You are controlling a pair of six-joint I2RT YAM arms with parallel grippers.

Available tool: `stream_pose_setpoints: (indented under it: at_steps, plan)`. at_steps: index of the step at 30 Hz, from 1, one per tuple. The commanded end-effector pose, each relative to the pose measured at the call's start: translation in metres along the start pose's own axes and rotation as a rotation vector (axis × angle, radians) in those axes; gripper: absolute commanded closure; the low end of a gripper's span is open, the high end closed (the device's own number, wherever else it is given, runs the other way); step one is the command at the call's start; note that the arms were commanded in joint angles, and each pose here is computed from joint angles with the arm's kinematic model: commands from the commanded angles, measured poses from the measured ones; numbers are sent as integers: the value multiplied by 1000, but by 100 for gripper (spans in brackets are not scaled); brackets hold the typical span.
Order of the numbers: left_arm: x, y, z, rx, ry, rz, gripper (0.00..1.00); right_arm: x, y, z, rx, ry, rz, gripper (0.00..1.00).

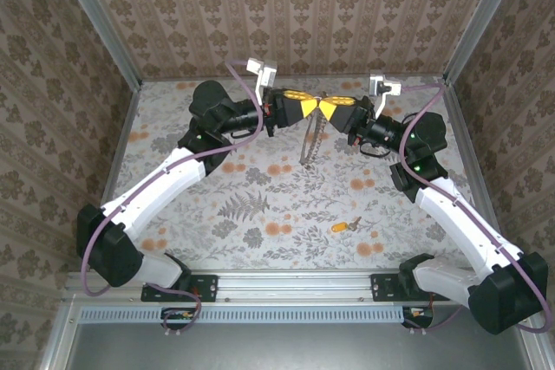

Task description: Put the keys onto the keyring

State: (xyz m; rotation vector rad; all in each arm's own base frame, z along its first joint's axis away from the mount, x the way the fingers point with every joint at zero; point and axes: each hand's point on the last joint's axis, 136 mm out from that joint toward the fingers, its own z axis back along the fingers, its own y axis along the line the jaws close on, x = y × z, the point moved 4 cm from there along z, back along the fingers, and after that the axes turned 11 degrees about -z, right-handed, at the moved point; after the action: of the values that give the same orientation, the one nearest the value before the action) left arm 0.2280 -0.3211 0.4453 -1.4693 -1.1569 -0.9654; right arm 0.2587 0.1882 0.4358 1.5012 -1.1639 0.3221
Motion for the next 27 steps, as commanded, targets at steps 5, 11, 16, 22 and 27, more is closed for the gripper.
stream_pose_setpoints:
  at_steps: [5,11,16,22,27]
  plan:
    - [9,-12,-2,-18,83,-155,100,8,-10,15,-87,-26,18,65]
    - [4,-15,0,-31,202,-244,100,6,-12,26,-137,7,20,63]
    - [0,-16,1,-73,269,-263,100,-3,-11,26,-106,66,15,66]
    - [-4,-13,3,-94,302,-254,100,-6,-1,25,-48,113,37,67]
    - [-6,-11,3,-98,308,-245,100,-5,7,26,-29,125,48,65]
